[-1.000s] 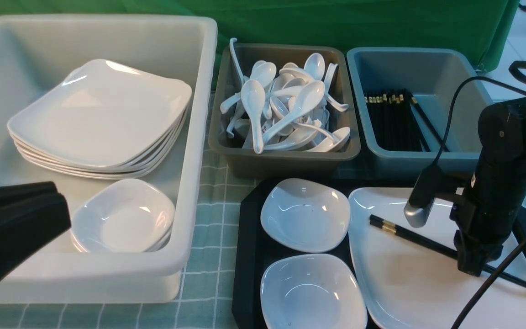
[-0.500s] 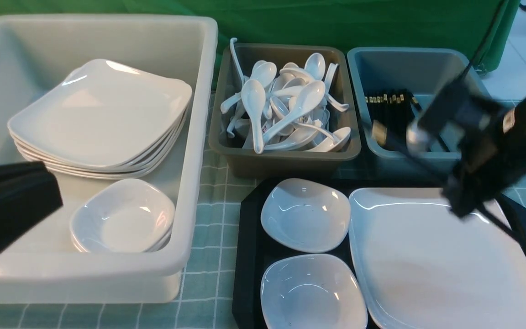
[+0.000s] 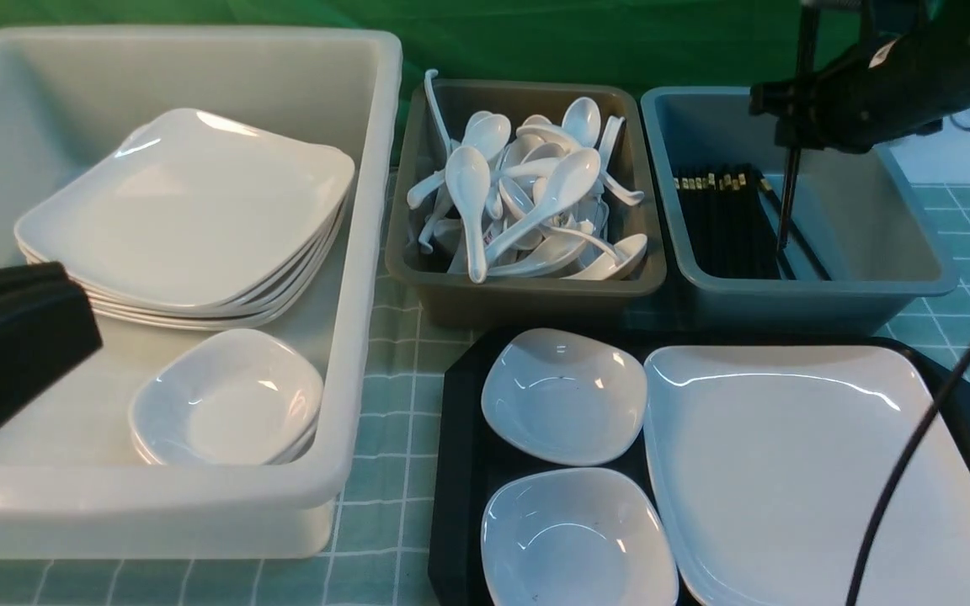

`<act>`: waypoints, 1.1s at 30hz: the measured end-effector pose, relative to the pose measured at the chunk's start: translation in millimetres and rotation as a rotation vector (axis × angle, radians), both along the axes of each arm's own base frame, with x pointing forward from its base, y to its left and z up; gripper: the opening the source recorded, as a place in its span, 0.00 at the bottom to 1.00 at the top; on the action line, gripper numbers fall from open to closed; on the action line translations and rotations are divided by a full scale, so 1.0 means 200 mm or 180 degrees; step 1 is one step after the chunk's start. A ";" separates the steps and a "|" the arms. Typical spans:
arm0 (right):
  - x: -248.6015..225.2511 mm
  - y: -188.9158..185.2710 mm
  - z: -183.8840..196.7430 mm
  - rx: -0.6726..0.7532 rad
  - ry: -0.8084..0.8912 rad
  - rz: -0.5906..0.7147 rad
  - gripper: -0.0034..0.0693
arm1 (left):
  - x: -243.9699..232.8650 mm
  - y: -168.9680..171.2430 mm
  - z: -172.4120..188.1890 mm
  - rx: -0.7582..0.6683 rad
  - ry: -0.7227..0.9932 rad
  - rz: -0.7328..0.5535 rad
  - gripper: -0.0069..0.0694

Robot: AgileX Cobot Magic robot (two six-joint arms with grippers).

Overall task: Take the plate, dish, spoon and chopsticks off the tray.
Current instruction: Use the right arm to put the chopsticks into the small storage box on the right, then use the right arm to grab a plate from the dinner plate

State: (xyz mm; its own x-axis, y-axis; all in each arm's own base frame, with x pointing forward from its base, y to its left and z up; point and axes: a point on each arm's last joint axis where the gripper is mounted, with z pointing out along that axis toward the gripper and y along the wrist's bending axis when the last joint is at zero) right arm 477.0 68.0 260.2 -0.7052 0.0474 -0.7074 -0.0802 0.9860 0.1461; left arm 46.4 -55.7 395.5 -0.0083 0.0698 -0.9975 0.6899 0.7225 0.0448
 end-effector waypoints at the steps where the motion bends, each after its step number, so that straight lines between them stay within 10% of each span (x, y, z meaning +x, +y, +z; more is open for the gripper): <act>1: 0.02 0.00 -0.03 0.0022 0.0035 -0.0025 0.43 | 0.00 0.00 0.00 0.0000 0.0000 0.0000 0.11; 6: -0.02 -0.01 0.03 -0.0099 0.0135 0.0083 0.64 | 0.00 0.00 0.00 0.0019 0.0021 -0.0015 0.11; 19: -0.70 0.14 0.31 -0.1131 0.1135 0.1192 0.33 | 0.17 -0.09 -0.11 0.0376 0.0746 -0.0251 0.11; 33: -1.50 0.48 -0.22 -0.1681 0.1426 0.2473 0.82 | 0.21 -0.11 -0.14 0.0663 0.0713 -0.0375 0.11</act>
State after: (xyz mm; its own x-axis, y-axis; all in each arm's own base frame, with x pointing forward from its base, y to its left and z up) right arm 177.5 164.8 215.4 -0.6123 -0.7717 -0.1720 -0.7653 0.6331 -0.1161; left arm 88.3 -77.9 366.9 -0.2056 0.2856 -0.9360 0.7776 0.6284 0.0210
